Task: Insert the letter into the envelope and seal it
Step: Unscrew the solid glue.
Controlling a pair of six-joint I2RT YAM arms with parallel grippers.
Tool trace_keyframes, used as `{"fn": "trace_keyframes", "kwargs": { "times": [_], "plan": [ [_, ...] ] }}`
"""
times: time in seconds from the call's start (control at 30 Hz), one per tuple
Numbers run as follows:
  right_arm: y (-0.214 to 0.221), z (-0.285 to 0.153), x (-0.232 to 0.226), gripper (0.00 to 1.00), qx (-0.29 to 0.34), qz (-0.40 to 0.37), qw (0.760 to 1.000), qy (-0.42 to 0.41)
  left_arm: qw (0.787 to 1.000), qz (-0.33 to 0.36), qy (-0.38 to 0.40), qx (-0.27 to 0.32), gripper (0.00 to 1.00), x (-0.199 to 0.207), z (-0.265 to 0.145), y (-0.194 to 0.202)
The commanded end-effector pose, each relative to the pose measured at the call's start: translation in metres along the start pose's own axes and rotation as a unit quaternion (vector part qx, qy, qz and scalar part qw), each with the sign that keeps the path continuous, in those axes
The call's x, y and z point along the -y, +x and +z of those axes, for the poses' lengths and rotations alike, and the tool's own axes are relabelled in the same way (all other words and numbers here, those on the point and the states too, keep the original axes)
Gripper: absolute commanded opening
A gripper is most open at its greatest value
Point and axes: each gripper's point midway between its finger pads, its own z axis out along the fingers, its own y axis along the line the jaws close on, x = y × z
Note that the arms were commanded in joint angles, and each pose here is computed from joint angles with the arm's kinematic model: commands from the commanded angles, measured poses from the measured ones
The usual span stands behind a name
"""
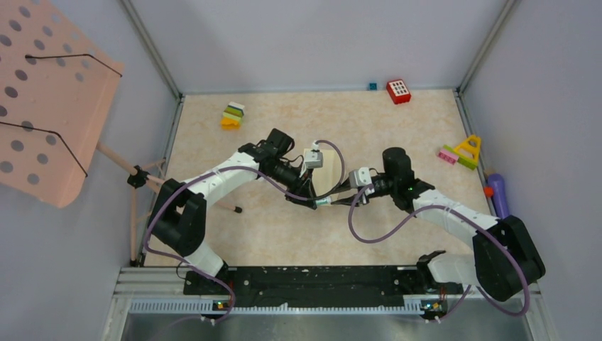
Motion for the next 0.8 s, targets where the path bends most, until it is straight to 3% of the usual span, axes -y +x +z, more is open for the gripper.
{"fn": "trace_keyframes", "kwargs": {
  "times": [0.0,0.33,0.5,0.57,0.63,0.7,0.77],
  "plan": [
    [-0.010,0.004,-0.003,0.31,0.022,-0.032,0.999,-0.020,1.000,0.022,0.014,0.017,0.00,0.005,-0.003,-0.017],
    [-0.014,0.005,-0.009,0.29,0.030,-0.031,0.999,-0.033,1.000,0.022,0.008,0.015,0.00,0.003,-0.003,-0.017],
    [-0.015,0.008,-0.012,0.10,0.034,-0.010,0.998,-0.050,1.000,0.021,-0.007,0.012,0.00,-0.002,-0.004,-0.018],
    [-0.014,0.010,-0.011,0.07,0.033,0.010,0.998,-0.053,0.999,0.022,-0.020,0.012,0.00,-0.005,-0.005,-0.020],
    [-0.014,0.012,-0.004,0.08,0.030,0.056,0.997,-0.044,0.999,0.023,-0.037,0.011,0.00,-0.009,-0.007,-0.021],
    [-0.014,0.016,0.013,0.13,0.020,0.150,0.988,-0.017,0.997,0.031,-0.064,0.014,0.00,-0.015,-0.010,-0.023],
    [-0.011,0.018,0.030,0.15,0.003,0.276,0.961,-0.004,0.994,0.049,-0.097,0.020,0.00,-0.022,-0.014,-0.027]
  ]
}}
